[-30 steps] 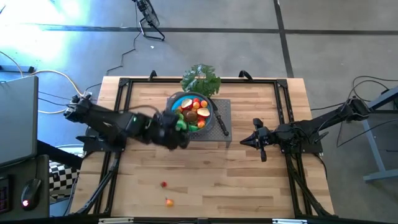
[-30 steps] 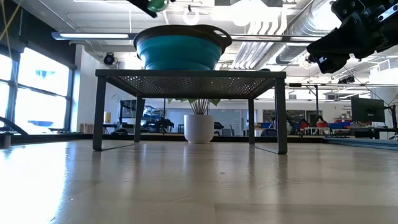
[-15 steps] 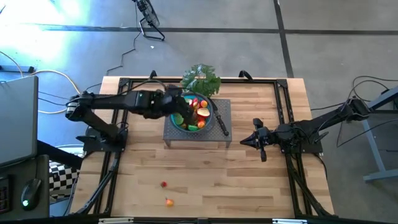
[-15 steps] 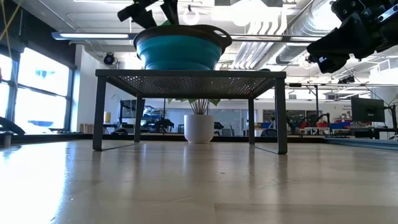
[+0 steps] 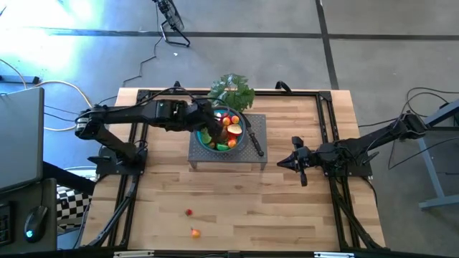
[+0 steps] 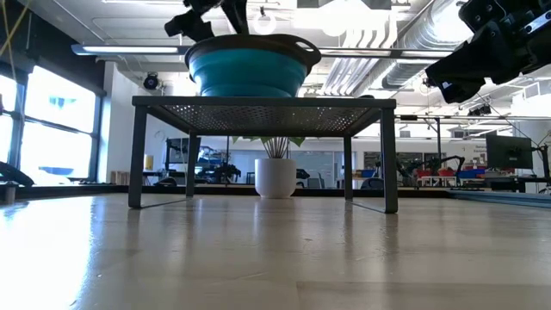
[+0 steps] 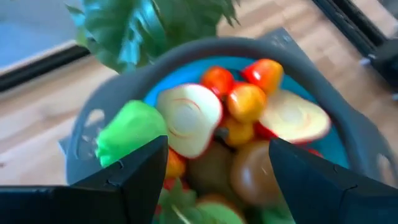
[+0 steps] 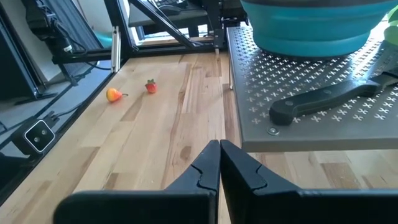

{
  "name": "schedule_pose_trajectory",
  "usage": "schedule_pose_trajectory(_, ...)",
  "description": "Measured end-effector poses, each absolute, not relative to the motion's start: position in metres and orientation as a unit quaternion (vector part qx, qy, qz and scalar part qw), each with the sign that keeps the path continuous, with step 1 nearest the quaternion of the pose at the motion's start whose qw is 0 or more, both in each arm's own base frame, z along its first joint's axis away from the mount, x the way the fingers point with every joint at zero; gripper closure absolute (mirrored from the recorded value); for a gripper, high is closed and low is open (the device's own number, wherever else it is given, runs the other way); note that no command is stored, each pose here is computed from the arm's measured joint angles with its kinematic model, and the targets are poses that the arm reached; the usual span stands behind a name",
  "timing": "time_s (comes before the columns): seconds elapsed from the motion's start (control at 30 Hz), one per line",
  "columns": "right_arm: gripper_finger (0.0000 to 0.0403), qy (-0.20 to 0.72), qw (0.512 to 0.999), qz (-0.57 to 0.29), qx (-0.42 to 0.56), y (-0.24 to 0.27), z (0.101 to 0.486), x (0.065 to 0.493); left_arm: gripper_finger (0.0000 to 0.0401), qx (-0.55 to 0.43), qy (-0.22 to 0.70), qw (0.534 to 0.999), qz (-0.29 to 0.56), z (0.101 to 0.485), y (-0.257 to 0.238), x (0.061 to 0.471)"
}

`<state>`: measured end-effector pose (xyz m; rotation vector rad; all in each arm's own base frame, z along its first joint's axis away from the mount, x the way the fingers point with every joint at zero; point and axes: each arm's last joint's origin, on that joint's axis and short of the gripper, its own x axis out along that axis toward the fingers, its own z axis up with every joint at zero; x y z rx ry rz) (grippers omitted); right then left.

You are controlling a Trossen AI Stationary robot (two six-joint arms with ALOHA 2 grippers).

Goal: Pick & Place Fruit
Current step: Put the strawberry into the blue strainer bowl on the shelf

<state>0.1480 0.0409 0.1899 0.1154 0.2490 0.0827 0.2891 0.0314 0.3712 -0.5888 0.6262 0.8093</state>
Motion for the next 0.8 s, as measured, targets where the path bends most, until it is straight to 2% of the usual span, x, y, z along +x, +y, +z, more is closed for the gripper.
schedule_pose_trajectory(0.13, 0.0399, 0.124, 0.99, 0.041, 0.058, 0.041, 0.19, 0.148, 0.0127, -0.301, 0.3, 0.836, 0.347, 0.378, 0.029, 0.283)
schedule_pose_trajectory(0.27, 0.0399, 0.124, 0.99, 0.041, 0.062, 0.041, 0.19, 0.148, 0.0145, -0.311, 0.311, 0.842, 0.314, 0.381, 0.021, 0.28)
schedule_pose_trajectory(0.53, 0.0399, 0.124, 0.99, 0.041, 0.062, 0.041, 0.19, 0.148, 0.022, -0.271, 0.34, 0.869, 0.236, 0.38, -0.029, 0.279)
schedule_pose_trajectory(0.8, 0.0399, 0.124, 0.989, 0.041, 0.063, 0.041, 0.19, 0.148, 0.0286, -0.196, 0.321, 0.899, 0.223, 0.381, -0.091, 0.261)
